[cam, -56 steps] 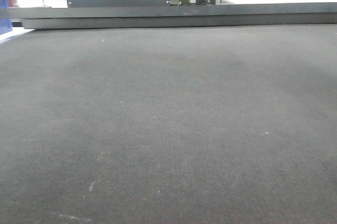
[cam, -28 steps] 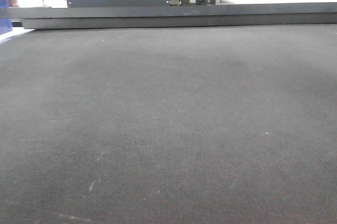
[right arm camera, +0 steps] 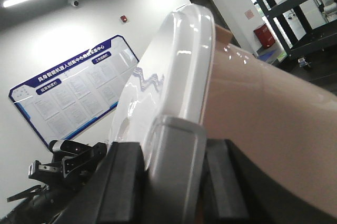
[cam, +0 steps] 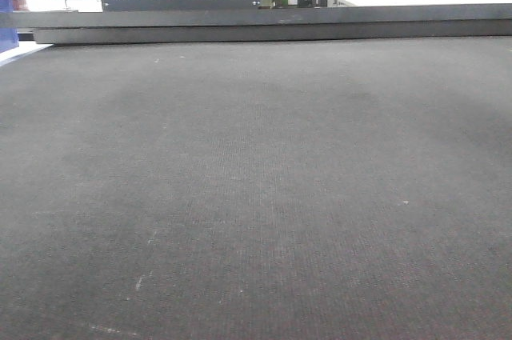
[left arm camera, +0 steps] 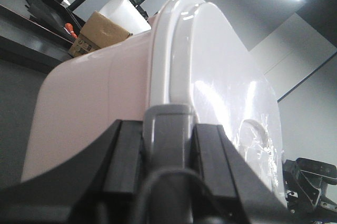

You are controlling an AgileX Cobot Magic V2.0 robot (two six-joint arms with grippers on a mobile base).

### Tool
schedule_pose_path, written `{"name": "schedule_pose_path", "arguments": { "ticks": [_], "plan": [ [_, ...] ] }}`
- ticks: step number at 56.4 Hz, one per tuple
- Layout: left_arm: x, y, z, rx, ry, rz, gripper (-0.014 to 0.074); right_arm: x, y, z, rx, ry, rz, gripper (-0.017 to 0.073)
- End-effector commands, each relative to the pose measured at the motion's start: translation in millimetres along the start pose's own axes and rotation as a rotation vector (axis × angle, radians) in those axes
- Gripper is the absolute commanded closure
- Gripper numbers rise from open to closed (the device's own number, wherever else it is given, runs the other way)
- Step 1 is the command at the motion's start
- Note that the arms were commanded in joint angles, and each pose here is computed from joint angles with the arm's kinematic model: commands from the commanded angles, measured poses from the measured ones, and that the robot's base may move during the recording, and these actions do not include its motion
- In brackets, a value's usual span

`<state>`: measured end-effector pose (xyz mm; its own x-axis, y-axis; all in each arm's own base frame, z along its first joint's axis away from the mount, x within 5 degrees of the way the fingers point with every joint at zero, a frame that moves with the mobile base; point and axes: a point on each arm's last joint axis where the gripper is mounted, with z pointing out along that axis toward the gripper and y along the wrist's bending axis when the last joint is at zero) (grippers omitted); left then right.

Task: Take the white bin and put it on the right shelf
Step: 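Hold the bin raised with both grippers while the base backs away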

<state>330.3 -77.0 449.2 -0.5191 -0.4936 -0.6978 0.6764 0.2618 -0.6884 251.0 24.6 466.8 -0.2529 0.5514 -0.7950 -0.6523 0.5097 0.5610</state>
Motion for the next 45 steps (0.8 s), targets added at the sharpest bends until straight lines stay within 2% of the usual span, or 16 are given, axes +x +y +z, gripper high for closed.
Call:
{"name": "schedule_pose_path", "arguments": {
  "ticks": [1, 26, 45],
  "plan": [
    [19, -66.9, 1, 0.366, 0.183, 0.065, 0.0712, -2, 45.5, -2, -0.272, 0.011, 0.001, 0.0501],
    [19, -66.9, 1, 0.366, 0.183, 0.065, 0.0712, -8, 36.4, 0, -0.170, -0.049, 0.009, 0.0501],
    [19, -66.9, 1, 0.366, 0.183, 0.065, 0.0712, -10, 32.1, 0, -0.123, -0.077, 0.013, 0.0501]
  ]
}}
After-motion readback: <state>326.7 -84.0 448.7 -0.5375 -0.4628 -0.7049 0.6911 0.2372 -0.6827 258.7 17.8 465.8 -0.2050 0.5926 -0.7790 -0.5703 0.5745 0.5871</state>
